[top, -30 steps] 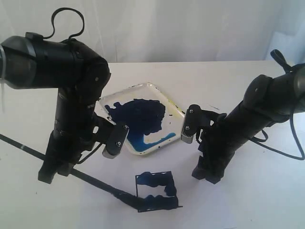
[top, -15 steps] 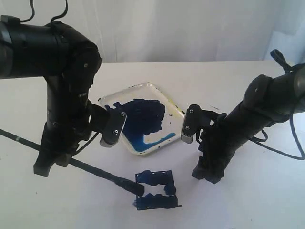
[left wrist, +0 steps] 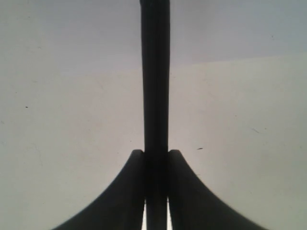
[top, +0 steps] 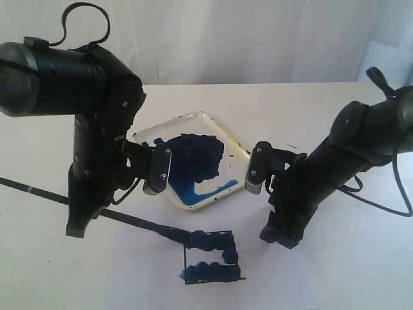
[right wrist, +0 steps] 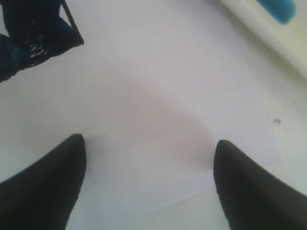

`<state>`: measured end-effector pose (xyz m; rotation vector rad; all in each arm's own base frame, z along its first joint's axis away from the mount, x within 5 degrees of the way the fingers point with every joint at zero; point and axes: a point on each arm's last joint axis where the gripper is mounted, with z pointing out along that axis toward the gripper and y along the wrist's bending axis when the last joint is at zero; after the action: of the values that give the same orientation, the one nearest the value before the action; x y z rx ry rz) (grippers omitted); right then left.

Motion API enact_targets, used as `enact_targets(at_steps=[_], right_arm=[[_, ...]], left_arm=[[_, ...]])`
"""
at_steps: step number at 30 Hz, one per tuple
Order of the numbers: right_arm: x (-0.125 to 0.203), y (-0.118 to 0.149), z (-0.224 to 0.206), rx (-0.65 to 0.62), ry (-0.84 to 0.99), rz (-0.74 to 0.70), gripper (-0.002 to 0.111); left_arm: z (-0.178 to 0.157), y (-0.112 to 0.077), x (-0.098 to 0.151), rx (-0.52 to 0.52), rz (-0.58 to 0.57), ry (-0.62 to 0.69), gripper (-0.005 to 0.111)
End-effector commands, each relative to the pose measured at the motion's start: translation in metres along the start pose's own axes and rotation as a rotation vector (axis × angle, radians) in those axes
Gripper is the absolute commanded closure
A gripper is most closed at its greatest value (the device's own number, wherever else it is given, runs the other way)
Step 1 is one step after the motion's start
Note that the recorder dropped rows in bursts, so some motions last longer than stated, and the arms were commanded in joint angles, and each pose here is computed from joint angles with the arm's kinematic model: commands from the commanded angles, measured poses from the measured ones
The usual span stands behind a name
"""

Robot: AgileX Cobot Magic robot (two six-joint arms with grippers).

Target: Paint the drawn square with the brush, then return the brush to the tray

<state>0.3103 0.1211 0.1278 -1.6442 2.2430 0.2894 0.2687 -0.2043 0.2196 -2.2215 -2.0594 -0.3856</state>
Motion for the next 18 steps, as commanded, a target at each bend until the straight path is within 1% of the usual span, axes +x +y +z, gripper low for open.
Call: enact_targets(at_steps=[1, 6, 8, 11, 15, 18], right_arm=[[0.003, 0.000, 0.003, 0.006, 0.015, -0.013, 0.039], [0.003, 0.000, 0.003, 0.006, 0.015, -0.013, 0.039], [0.003, 0.000, 0.003, 0.006, 0.015, -0.013, 0.039], [0.003, 0.000, 0.003, 0.006, 0.015, -0.013, 0.039], [0.003, 0.000, 0.003, 0.006, 0.015, -0.013, 0.039], [0.003, 0.000, 0.003, 0.006, 0.015, -0.013, 0.039]], left_arm=[[0.001, -0.002, 0.000, 0.008, -0.019, 0.001, 0.107], [0.000, -0.007, 0.004, 0.064, 0.106, 0.045, 0.107], [0.000, -0.007, 0.004, 0.062, 0.111, 0.037, 0.107], [0.001, -0.006, -0.001, 0.052, 0.108, -0.011, 0.107], [0.000, -0.009, -0.005, 0.080, 0.140, -0.064, 0.107], [0.000, -0.008, -0.007, 0.070, 0.137, -0.084, 0.107]])
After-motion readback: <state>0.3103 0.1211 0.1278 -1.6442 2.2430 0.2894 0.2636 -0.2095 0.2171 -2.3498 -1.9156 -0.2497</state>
